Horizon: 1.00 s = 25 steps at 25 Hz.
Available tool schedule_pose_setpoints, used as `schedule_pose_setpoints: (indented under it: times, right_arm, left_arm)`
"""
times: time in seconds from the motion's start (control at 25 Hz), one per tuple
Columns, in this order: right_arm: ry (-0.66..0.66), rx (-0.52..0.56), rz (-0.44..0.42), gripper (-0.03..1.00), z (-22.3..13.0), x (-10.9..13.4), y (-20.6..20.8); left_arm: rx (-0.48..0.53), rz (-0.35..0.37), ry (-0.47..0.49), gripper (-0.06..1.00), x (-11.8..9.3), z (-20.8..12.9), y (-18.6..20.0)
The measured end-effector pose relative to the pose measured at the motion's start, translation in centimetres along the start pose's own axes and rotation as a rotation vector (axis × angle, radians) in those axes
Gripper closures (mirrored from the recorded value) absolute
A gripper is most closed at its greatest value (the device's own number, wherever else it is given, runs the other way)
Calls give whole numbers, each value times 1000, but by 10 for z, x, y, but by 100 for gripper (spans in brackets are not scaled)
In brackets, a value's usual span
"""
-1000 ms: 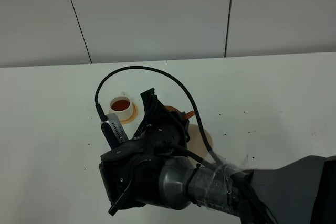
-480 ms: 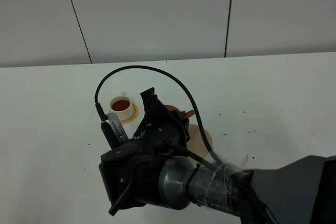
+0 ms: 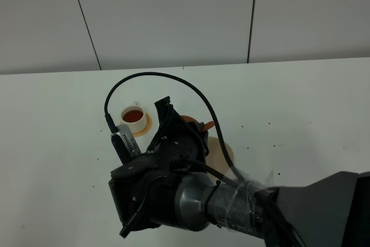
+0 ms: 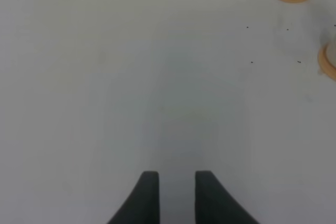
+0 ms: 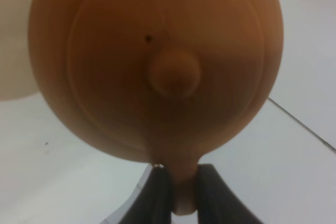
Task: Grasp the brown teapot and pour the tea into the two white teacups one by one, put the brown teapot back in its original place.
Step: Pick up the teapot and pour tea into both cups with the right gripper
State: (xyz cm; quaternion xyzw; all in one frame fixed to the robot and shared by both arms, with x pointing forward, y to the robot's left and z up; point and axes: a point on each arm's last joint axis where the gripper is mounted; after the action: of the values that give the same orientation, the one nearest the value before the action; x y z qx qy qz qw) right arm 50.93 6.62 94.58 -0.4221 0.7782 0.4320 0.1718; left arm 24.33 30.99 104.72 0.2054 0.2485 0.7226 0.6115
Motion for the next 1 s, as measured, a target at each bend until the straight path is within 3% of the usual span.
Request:
schedule_pose_setpoints:
  times: [1.0]
  right_arm:
    - [2, 5, -13, 87, 0, -1, 0]
  left_arm:
    - [0, 0, 0, 70, 0, 0, 0]
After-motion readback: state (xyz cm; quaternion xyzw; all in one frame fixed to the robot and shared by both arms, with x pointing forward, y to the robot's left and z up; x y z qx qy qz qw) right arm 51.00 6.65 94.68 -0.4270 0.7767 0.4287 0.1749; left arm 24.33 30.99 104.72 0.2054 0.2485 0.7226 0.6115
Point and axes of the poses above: a point on each arm's last joint axis where the gripper is mounted, y pointing back along that axis away from the gripper, x along the wrist's bending axis when the last joint is at zero, z = x × y, and after that the axes turned 5 degrees about y, right-handed
